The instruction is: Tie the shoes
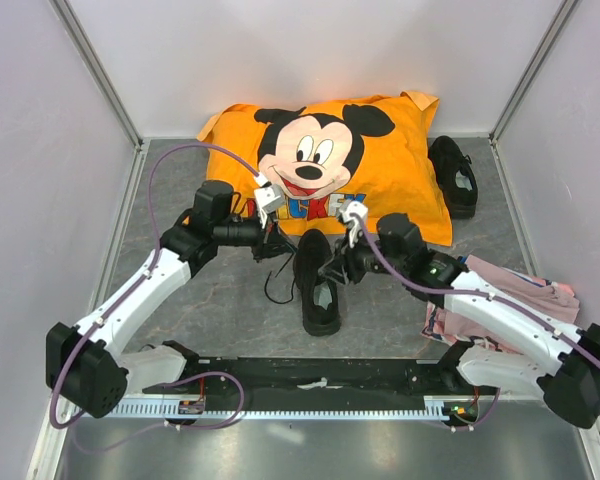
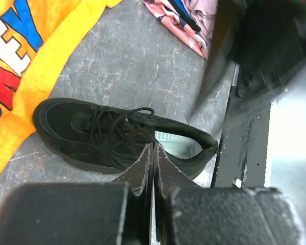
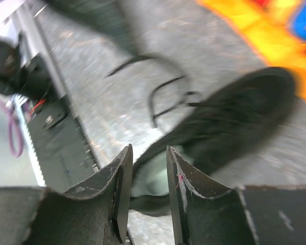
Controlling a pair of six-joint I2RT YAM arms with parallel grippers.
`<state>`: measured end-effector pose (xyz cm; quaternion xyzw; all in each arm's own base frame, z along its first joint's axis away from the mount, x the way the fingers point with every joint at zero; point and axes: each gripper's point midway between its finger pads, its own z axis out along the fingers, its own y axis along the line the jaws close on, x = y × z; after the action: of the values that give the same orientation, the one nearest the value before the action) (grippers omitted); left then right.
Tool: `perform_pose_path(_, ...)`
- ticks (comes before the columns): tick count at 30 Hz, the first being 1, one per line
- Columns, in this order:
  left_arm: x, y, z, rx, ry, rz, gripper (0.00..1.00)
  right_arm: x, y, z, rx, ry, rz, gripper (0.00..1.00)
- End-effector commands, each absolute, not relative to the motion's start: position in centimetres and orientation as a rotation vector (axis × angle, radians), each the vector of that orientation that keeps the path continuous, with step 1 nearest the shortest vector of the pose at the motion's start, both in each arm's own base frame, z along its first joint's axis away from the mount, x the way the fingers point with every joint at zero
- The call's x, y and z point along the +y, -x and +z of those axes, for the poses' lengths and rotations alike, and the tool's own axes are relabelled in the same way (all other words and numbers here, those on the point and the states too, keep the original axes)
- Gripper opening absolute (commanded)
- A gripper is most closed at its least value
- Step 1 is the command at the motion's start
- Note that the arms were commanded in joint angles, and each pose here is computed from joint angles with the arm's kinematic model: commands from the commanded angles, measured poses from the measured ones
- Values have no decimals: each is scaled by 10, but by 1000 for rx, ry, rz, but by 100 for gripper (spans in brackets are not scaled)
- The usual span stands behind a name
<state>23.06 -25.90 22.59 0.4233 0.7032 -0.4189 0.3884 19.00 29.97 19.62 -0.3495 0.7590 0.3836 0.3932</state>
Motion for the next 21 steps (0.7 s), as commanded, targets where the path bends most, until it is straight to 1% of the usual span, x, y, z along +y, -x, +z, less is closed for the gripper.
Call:
perform_pose_path(1, -257, -222, 234, 1687, -1148, -1049, 1, 268, -226, 210, 1971, 761, 904, 41)
perform_pose_path(3, -256, -222, 227, 1685, -1168, -1031, 2, 256, -245, 195, 2048, 702, 872, 42)
perform_pose_path(5, -257, -222, 222, 1676, -1190, -1018, 1, 251, -253, 185, 2112, 678, 868, 42)
perform_pose_path(6, -258, -222, 220, 1676, -1197, -1011, 2, 251, -256, 170, 2172, 673, 863, 42)
perform_pose_path(10, -261, -227, 211, 1697, -1211, -994, 2, 255, -258, 155, 2241, 664, 933, 42)
perform_pose_path(15, -267, -226, 198, 1722, -1235, -989, 2, 258, -257, 139, 2295, 657, 965, 45)
perform_pose_path(21, -276, -226, 185, 1737, -1257, -982, 2, 269, -249, 133, 2342, 613, 1127, 45)
